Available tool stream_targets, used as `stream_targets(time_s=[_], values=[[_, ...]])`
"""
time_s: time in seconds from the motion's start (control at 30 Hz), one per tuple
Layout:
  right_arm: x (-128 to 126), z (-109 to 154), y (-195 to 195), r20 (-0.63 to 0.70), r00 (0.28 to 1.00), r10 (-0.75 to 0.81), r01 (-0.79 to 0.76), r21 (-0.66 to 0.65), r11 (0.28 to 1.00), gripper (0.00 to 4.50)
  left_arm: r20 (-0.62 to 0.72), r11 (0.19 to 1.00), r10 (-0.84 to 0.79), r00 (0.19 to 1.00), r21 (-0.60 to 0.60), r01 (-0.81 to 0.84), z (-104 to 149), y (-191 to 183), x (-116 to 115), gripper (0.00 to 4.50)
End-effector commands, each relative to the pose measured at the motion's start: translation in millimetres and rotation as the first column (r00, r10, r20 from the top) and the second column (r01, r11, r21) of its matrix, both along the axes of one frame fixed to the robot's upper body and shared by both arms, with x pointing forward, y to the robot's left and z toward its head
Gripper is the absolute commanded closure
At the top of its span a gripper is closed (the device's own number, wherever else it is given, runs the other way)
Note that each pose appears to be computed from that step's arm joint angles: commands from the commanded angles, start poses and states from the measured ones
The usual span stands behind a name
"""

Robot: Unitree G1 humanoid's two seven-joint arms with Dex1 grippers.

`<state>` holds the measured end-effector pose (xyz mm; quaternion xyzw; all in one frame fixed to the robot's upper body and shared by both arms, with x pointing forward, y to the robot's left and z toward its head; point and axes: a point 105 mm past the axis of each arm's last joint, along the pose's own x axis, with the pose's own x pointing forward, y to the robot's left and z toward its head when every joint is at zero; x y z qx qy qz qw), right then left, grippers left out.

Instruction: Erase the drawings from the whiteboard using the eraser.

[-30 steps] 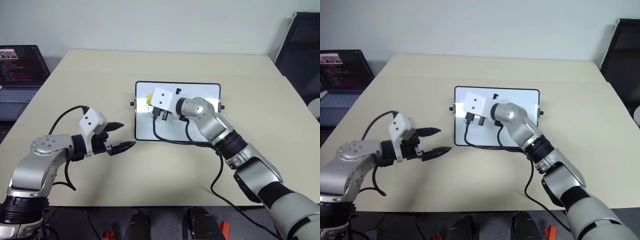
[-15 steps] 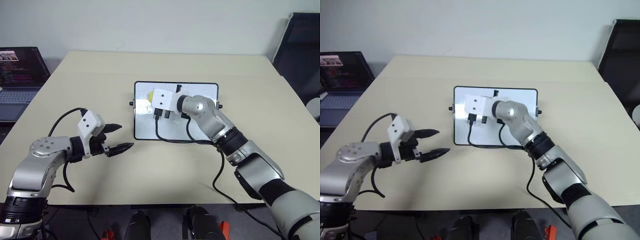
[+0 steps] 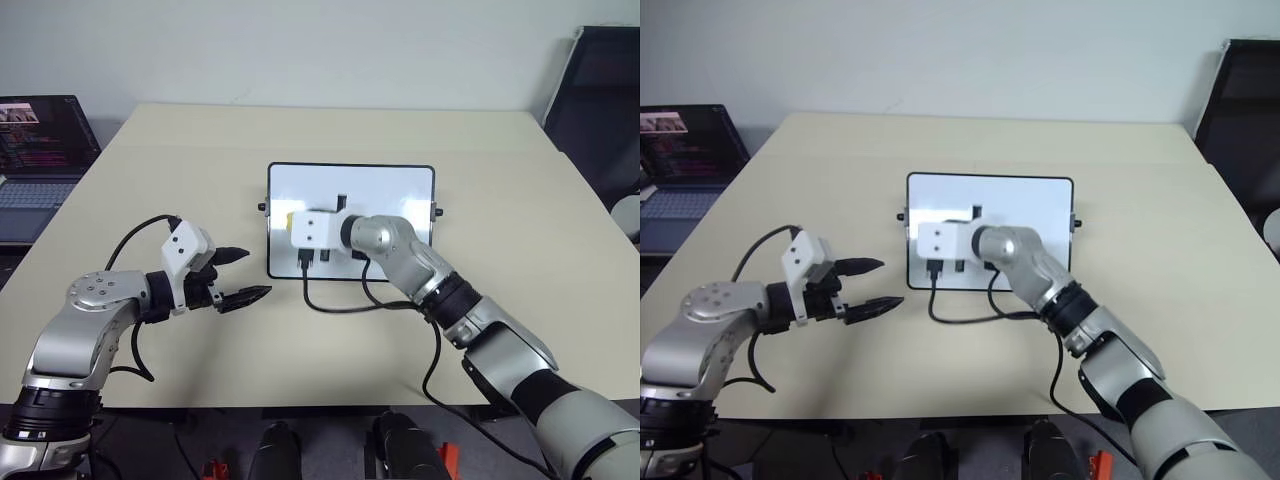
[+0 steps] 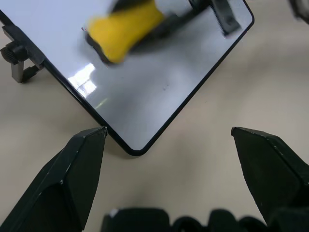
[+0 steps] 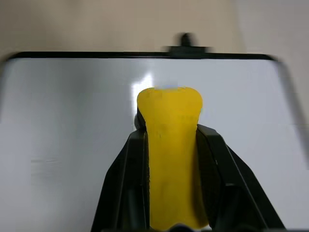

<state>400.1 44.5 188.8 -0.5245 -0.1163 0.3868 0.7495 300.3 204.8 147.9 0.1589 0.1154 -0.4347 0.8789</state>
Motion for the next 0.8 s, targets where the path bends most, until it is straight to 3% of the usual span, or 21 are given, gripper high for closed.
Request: stream_targets(time_s=[0.03, 0.23, 0.47, 0.6, 0.8], values=[[-2.3, 1.5, 1.0, -0.007, 1.0, 0.021, -0.021, -0.008, 1.0, 3.52, 0.048, 1.0, -0.015, 0.999, 0.003, 0.015, 11.3, -2.2, 1.4, 0.0], [-21.8, -35.3, -2.6, -0.171, 0.981, 0.087, -0.111, -0.132, 0.985, 3.52, 0.047, 1.0, -0.017, 0.999, 0.001, 0.017, 10.7, -2.7, 0.9, 0.0], [-3.3, 9.5, 2.0, 0.024, 1.0, 0.02, -0.02, 0.032, 0.999, 3.52, 0.046, 1.0, -0.022, 0.999, -0.001, 0.022, 10.3, -4.0, 0.8, 0.0], [-1.4, 13.2, 3.9, 0.034, 0.999, 0.016, -0.018, 0.059, 0.998, 3.52, 0.046, 1.0, -0.022, 0.999, -0.002, 0.022, 10.2, -4.2, 0.8, 0.0], [-17.2, -27.1, 4.3, -0.211, 0.974, 0.083, -0.089, -0.021, 0.996, 3.52, 0.048, 1.0, -0.025, 0.999, -0.008, 0.025, 11.3, -5.3, 1.0, 0.0]])
